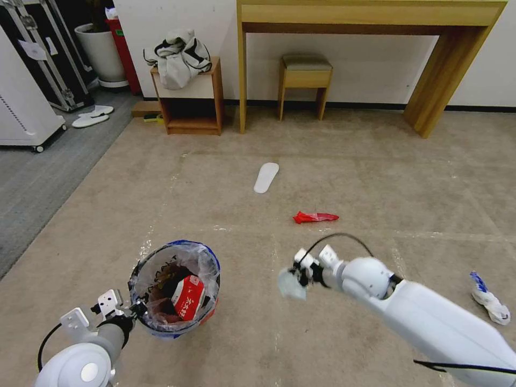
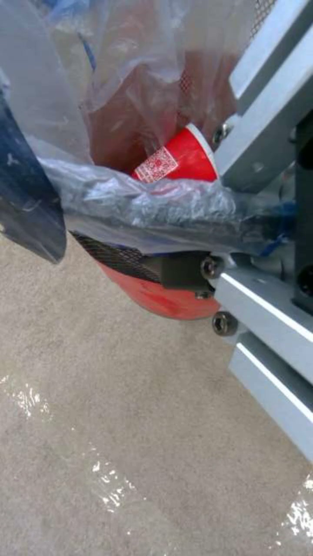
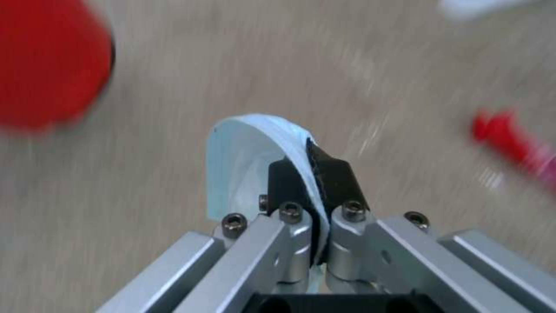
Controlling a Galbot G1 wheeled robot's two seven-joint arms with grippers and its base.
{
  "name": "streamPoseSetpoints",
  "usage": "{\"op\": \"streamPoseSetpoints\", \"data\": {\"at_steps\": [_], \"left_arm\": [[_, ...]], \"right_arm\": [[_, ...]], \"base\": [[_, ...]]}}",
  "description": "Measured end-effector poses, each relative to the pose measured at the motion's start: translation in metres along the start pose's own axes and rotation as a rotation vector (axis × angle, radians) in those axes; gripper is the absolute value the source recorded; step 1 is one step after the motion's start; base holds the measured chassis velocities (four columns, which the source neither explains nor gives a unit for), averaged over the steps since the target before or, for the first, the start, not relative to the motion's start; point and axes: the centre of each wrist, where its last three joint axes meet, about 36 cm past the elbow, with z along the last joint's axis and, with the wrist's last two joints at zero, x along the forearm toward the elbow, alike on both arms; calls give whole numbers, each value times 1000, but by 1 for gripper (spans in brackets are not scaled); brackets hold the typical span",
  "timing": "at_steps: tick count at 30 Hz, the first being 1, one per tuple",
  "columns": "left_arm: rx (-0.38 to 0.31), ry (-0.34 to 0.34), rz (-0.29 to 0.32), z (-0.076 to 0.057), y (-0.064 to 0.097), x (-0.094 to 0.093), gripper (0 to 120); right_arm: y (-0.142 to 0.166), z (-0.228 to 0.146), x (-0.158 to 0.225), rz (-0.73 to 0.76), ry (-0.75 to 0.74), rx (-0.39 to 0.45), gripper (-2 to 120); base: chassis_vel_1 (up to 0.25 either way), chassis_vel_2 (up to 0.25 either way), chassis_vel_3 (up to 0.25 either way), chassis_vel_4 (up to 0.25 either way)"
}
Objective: Pick up the trash bin and place the garbage on the floor into it.
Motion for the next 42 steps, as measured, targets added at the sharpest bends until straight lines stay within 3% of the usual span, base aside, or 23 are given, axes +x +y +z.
{"op": "streamPoseSetpoints", "data": {"at_steps": [1, 3, 6, 8, 11, 17, 19, 35, 37, 42], "left_arm": [[0, 0, 0, 0, 0, 0, 0], [0, 1, 3, 0, -1, 0, 0], [-1, 3, 4, 0, -1, 0, 0], [-2, 6, 8, 0, -2, -1, 0], [-1, 8, 11, 0, -3, -1, 0], [3, 12, 17, -1, -4, -1, 0], [5, 8, 24, -2, -7, 1, 0], [9, 3, 32, -4, -9, 1, 0], [11, 2, 33, -4, -9, 1, 0], [10, -2, 36, -6, -9, 3, 0]], "right_arm": [[0, 0, 0, 0, 0, 0, 0], [-3, -18, 10, 1, -160, -48, 0], [-2, -24, 13, -3, -210, -65, 0], [6, -50, 26, -60, -388, -132, 0], [18, -72, 33, -124, -495, -160, 0], [40, -100, 34, -240, -585, -194, 0], [63, -118, 25, -351, -622, -223, 0], [127, -150, -29, -559, -593, -204, 0], [149, -159, -45, -582, -553, -164, 0], [163, -150, -60, -567, -452, -102, 0]], "base": [[0, 0, 0, 0], [0, 0, 0, 0], [0, 0, 0, 0], [0, 0, 0, 0], [0, 0, 0, 0], [0, 0, 0, 0], [0, 0, 0, 0], [0, 0, 0, 0], [0, 0, 0, 0], [0, 0, 0, 0]]}}
